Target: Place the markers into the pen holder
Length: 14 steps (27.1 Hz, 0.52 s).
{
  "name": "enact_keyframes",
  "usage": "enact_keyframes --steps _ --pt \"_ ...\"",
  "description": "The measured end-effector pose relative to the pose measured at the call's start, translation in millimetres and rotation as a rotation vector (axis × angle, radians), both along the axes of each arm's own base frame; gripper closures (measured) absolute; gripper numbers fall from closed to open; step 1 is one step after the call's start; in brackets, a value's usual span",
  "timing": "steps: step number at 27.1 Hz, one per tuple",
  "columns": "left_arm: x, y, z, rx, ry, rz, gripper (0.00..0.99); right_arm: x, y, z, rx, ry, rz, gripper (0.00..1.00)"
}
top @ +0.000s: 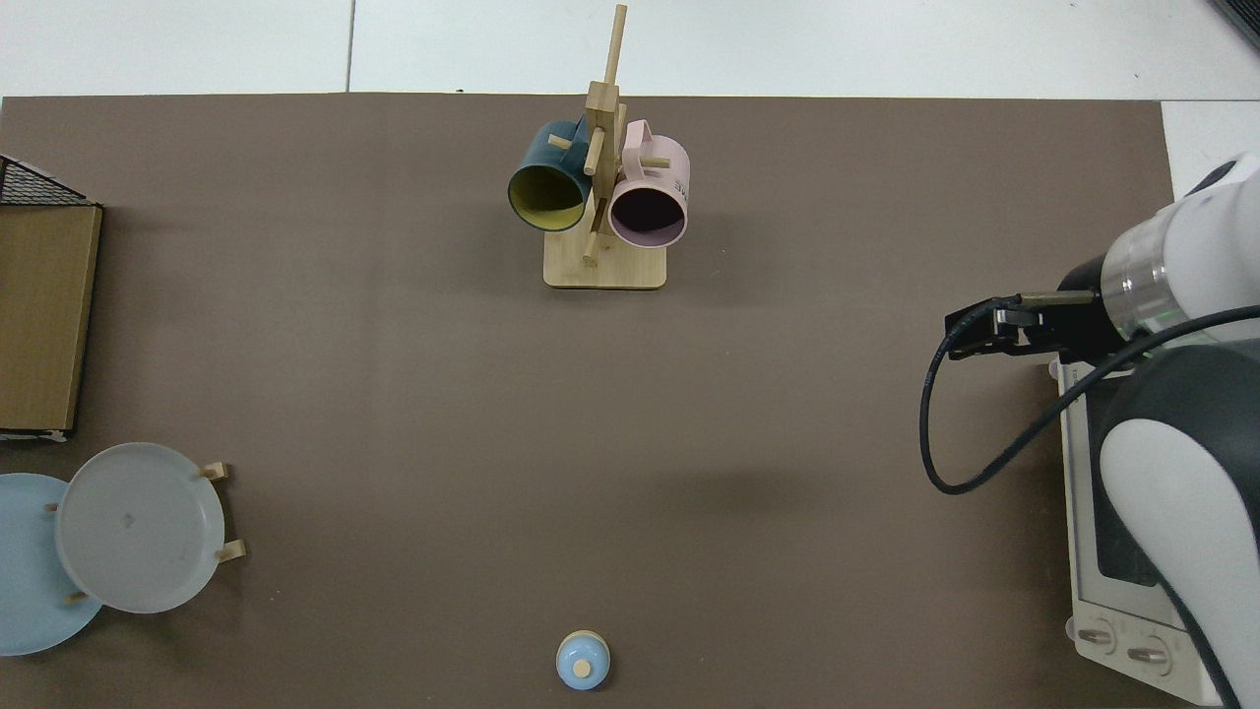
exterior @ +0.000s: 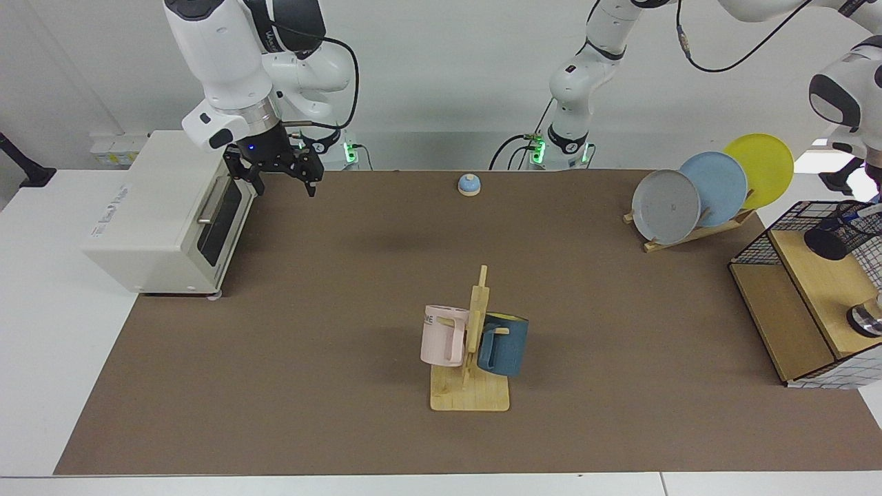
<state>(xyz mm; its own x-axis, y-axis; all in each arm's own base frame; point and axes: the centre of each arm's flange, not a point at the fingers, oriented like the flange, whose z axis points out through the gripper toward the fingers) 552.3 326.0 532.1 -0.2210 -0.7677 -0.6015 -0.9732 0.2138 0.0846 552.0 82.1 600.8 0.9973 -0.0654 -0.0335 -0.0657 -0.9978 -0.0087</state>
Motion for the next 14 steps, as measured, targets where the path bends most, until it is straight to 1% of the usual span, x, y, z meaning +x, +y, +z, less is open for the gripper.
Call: enact_keyframes --steps 7,10,11,12,13,14 --pt "0.1 -0.4 0.7 0.000 -0.001 -0.001 0.819 0.0 0.0 0.0 0.000 0.000 0.000 0.00" --pt "2.2 -3.5 3.6 0.002 -0.006 -0.008 0.731 0.0 0.0 0.0 0.000 0.000 0.000 0.00" --pt "3.7 -5.8 5.3 0.004 -0.009 -0.012 0.634 0.0 0.0 0.0 0.000 0.000 0.000 0.00" --pt "5.3 -8.5 7.0 0.006 -0.012 -0.017 0.586 0.0 0.0 0.0 0.000 0.000 0.000 0.00" --pt "6.9 -11.0 8.9 0.007 -0.015 -0.022 0.559 0.0 0.0 0.0 0.000 0.000 0.000 0.00" --pt "8.5 -13.4 11.1 0.010 -0.018 -0.026 0.463 0.0 0.0 0.0 0.000 0.000 0.000 0.00"
